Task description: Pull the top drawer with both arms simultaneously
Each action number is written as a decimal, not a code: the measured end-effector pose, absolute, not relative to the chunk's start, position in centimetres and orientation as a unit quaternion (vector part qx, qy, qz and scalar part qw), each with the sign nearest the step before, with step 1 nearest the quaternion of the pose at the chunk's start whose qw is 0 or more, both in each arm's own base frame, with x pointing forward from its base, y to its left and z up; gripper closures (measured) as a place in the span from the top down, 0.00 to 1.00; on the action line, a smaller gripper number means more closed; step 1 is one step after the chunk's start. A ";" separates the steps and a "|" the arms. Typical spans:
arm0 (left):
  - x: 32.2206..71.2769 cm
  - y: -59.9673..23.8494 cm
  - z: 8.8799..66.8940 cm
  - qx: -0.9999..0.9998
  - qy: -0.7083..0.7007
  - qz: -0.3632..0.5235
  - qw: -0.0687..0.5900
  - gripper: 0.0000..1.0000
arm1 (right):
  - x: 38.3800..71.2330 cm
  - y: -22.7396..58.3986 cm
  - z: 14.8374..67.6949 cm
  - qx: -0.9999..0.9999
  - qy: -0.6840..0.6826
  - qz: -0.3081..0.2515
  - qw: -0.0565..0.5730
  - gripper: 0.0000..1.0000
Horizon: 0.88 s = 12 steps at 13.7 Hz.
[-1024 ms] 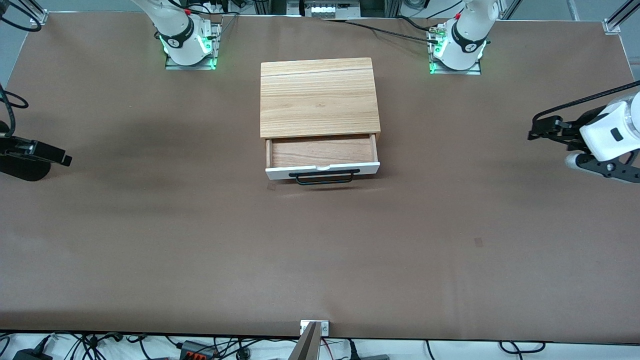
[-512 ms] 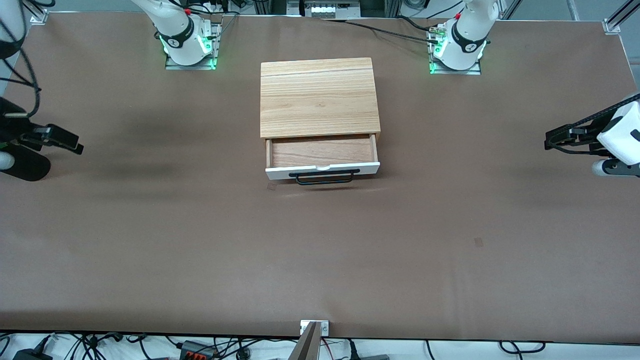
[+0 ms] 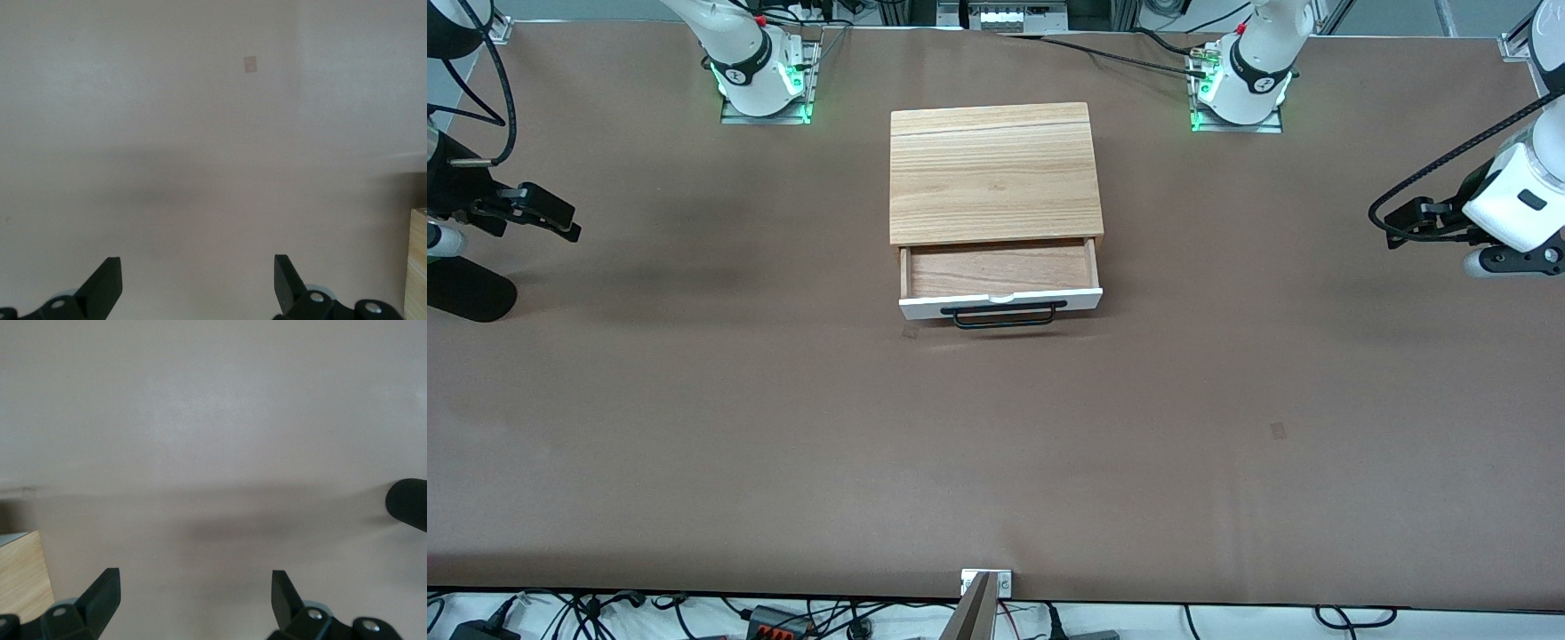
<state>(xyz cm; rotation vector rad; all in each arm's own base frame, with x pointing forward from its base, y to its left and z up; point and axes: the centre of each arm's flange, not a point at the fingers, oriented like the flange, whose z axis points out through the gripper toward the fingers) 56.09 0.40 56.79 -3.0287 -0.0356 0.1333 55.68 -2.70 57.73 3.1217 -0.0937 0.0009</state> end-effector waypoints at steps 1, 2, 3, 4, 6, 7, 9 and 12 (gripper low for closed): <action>56.1 0.6 56.8 -0.997 -0.014 0.043 0.055 1.00 | 55.7 -2.7 57.8 1.000 -0.030 0.001 0.009 1.00; 56.2 0.9 56.9 -0.998 -0.016 0.039 0.055 1.00 | 55.7 -2.7 57.8 1.000 -0.030 0.001 0.009 1.00; 56.2 1.2 56.9 -0.998 -0.019 0.037 0.055 1.00 | 55.7 -2.6 57.8 1.000 -0.029 0.001 0.009 1.00; 56.2 1.4 57.0 -0.998 -0.021 0.035 0.056 1.00 | 55.7 -2.6 57.8 1.000 -0.028 0.002 0.009 1.00; 56.1 1.6 57.2 -0.997 -0.024 0.034 0.057 1.00 | 55.7 -2.5 57.8 1.000 -0.027 0.002 0.009 1.00; 56.0 1.6 57.2 -0.997 -0.025 0.037 0.057 1.00 | 55.7 -2.4 57.8 1.000 -0.024 0.002 0.009 1.00; 55.7 1.5 57.1 -0.998 -0.033 0.046 0.025 1.00 | 55.7 -2.4 57.8 1.000 -0.017 0.002 0.009 1.00; 55.6 3.3 57.0 -0.996 -0.066 0.048 -0.043 1.00 | 55.7 -2.4 57.8 1.000 -0.016 0.002 0.009 1.00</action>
